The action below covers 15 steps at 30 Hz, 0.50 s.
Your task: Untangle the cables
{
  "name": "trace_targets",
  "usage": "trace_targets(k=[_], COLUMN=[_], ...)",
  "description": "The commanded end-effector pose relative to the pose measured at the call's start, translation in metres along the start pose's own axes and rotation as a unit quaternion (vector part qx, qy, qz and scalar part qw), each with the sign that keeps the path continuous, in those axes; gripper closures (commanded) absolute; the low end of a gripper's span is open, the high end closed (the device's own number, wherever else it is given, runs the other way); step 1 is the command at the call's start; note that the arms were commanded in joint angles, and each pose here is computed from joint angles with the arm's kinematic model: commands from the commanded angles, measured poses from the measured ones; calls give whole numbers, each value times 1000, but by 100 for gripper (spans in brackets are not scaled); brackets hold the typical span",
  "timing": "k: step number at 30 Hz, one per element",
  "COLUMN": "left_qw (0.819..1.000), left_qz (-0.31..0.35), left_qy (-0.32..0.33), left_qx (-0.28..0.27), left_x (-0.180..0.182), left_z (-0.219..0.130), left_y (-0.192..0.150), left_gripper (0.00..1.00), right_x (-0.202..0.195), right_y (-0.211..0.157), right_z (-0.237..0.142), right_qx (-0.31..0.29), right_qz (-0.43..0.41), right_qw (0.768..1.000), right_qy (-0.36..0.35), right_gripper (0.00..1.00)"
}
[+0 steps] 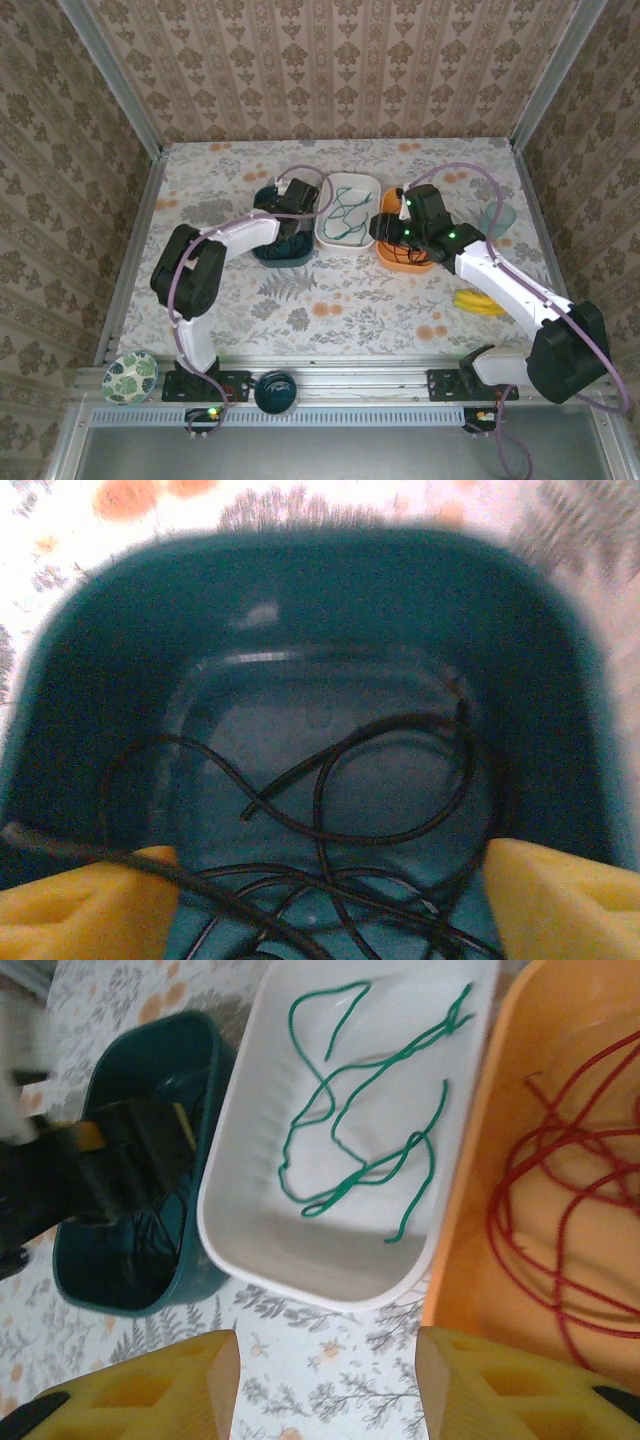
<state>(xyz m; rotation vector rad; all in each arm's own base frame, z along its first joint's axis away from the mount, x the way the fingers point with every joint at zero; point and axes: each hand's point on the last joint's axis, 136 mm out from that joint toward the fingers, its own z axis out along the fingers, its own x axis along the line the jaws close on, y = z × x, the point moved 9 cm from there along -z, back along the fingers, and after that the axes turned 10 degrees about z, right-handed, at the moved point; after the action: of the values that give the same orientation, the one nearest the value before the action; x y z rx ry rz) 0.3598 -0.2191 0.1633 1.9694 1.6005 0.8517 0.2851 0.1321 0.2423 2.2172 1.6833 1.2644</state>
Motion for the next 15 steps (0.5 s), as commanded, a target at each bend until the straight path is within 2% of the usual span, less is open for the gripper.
trace_targets(k=[1, 5, 11, 15], left_qw=[992, 982, 970, 957], left_qz=[18, 20, -27, -57], left_qy=[-9, 1, 66, 133], left_qx=[-122, -188, -232, -251], left_x=[-1, 5, 45, 84], left_z=[-58, -96, -126, -141], left_y=[41, 43, 17, -14], left_gripper=[11, 0, 0, 0], right_x=[-13, -28, -53, -71], right_y=[5, 14, 26, 32], right_z=[-9, -16, -41, -63], right_qx=[-24, -58, -142, -224], right_qz=[6, 13, 7, -28], right_qw=[999, 997, 985, 956], right_qy=[-29, -50, -98, -186], right_gripper=[49, 48, 47, 44])
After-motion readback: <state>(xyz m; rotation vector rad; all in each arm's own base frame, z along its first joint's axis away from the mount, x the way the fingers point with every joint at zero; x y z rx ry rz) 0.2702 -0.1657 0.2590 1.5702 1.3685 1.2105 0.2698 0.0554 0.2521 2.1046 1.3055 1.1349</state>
